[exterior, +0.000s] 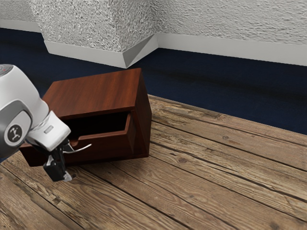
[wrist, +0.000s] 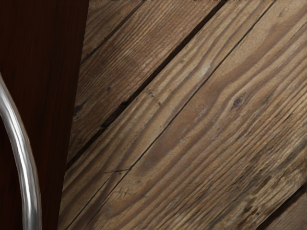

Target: Pull the drawer handle with one arm to open the drawer

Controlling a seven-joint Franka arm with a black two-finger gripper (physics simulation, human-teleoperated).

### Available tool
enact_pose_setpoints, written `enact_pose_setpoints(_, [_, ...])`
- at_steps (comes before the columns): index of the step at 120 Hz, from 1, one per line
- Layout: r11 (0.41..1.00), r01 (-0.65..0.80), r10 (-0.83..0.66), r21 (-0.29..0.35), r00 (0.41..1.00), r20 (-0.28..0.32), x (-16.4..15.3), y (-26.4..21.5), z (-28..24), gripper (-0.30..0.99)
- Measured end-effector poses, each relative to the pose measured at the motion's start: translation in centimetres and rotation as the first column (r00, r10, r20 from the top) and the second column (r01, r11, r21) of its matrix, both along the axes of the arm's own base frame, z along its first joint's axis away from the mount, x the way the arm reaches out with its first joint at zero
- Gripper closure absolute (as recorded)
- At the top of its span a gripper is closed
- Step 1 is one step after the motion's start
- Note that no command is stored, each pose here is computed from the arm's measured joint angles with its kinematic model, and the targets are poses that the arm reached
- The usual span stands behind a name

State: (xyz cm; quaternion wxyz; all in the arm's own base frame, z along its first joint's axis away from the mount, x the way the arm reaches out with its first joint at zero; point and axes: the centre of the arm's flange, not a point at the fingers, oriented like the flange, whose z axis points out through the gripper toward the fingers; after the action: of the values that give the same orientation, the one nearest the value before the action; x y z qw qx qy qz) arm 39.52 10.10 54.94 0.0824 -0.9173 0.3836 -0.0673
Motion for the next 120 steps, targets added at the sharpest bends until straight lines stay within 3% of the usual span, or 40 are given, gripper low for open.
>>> enact_pose_setpoints(50, [1.0, -0.013, 0.013, -0.012, 1.0, -0.002, -1.7, -1.0, 0.1, 0.05])
enact_pose_setpoints(80, [1.0, -0.015, 0.015, -0.009, 1.0, -0.011, -2.6, -1.7, -0.1, 0.0])
enact_pose_setpoints(120, [0.999, 0.018, -0.017, 0.027, 1.0, -0.014, -2.6, -4.0, 0.3, 0.07])
